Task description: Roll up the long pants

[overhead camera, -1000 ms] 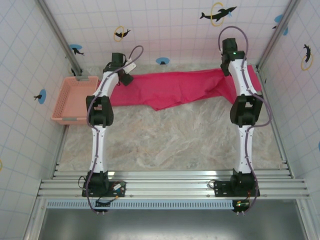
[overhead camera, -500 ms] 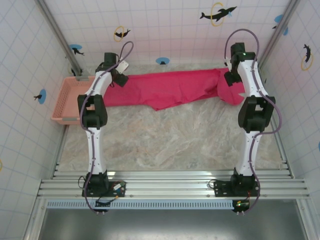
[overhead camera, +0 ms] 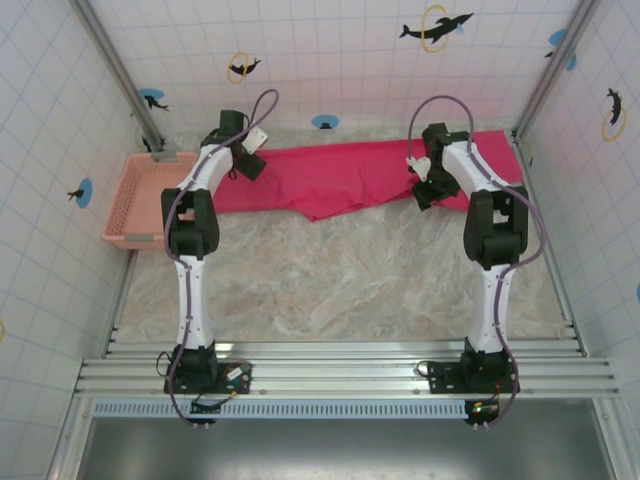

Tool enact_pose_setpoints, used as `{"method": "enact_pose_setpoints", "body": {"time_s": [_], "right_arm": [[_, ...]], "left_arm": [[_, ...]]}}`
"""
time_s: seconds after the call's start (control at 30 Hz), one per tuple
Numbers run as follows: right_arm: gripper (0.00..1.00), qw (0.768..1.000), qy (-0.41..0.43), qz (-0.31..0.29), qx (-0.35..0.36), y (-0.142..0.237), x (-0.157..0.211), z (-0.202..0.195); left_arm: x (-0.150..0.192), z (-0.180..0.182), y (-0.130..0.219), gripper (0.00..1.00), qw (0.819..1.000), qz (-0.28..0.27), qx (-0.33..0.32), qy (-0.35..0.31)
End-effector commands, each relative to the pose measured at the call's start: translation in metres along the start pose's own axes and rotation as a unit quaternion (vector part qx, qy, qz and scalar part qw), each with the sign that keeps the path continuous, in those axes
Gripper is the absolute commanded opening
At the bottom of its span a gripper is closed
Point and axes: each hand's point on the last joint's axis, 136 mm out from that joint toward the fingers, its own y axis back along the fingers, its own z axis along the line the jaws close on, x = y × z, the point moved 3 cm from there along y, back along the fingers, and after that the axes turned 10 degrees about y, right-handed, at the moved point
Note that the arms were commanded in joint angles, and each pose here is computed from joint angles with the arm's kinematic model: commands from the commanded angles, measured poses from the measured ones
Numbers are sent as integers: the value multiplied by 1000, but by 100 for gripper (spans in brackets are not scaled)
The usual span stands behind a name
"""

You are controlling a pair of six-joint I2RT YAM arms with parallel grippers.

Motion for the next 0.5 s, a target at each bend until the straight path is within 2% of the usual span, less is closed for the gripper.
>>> {"method": "enact_pose_setpoints", "body": {"time_s": [0.0, 0.2, 0.47], "right_arm": [[66, 999, 11, -38, 20, 32, -2, 1], [63, 996, 45, -15, 72, 25, -2, -4], [60, 991, 72, 21, 107, 4, -7, -10]], "left_arm": [[1, 2, 11, 97, 1000, 2, 1, 10], [5, 0, 6, 97, 1000, 7, 3, 8], [5, 3, 5, 97, 1000, 4, 0, 4]]}}
